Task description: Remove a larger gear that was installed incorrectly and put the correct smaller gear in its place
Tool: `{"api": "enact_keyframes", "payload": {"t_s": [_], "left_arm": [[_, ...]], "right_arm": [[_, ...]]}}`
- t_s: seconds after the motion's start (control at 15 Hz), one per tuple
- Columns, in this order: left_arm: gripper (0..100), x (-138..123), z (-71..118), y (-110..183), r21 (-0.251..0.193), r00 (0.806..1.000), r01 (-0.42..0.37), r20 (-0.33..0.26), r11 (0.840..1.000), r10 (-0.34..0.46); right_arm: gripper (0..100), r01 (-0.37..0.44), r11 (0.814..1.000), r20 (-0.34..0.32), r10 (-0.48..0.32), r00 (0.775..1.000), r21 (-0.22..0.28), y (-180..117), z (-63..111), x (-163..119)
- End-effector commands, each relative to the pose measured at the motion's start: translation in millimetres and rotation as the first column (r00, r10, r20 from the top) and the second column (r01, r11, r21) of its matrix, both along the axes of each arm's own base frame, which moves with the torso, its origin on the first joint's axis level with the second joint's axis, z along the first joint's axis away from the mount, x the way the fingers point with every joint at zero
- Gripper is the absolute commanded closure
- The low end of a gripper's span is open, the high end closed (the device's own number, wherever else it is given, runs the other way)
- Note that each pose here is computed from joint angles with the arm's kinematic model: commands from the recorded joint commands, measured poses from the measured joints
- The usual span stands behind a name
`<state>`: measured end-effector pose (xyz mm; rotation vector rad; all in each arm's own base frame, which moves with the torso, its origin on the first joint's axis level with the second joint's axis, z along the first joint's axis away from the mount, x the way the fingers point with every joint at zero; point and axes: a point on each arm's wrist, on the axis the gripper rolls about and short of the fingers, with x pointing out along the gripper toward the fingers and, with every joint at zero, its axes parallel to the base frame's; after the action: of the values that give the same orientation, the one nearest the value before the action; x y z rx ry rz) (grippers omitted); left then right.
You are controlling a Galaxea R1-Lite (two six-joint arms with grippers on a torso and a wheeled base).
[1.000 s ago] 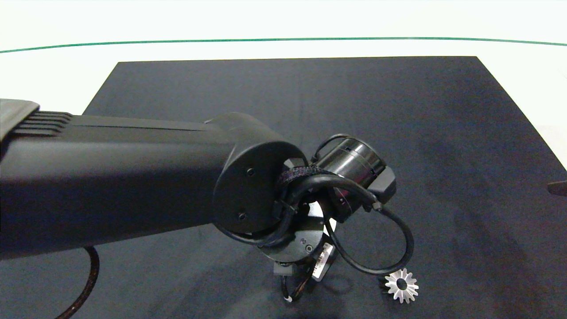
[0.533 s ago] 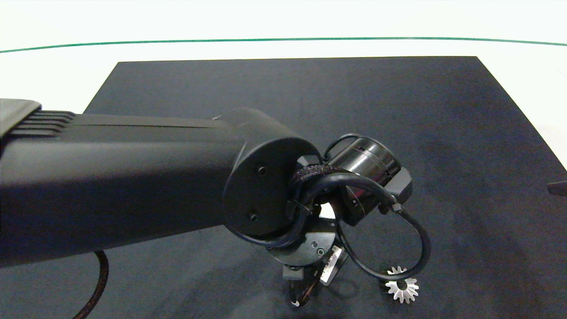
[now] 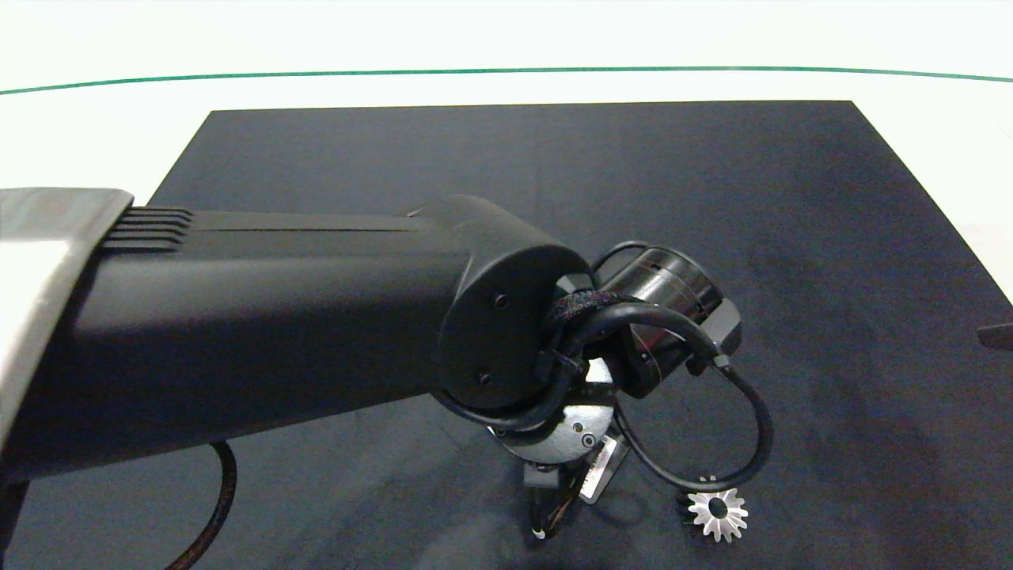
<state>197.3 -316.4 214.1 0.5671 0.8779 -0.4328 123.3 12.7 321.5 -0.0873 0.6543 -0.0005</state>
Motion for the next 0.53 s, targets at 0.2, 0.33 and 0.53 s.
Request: {"api": "enact_keyframes", "payload": {"t_s": [0.2,0.33,0.53], "left_arm": [[90,-1.6,-1.5,-1.2,0.007,1.0,0.002,-0.003,1.0,-0.002],[90,-1.0,-2.0,0.0,0.011,1.0,-0.003,-0.005,1.0,0.003],[90,-0.6,-2.0,4.0,0.027,1.0,-0.017,-0.017,0.999,0.017]], "right_arm": [[0,0.001,1.0,-0.006,-0.001,1.0,-0.002,0.0,-0.7,-0.2],[0,-0.001,1.0,-0.006,0.001,1.0,-0.001,0.0,-0.7,-0.2],[0,-0.001,1.0,-0.006,0.001,1.0,-0.001,0.0,-0.7,-0.2]]}}
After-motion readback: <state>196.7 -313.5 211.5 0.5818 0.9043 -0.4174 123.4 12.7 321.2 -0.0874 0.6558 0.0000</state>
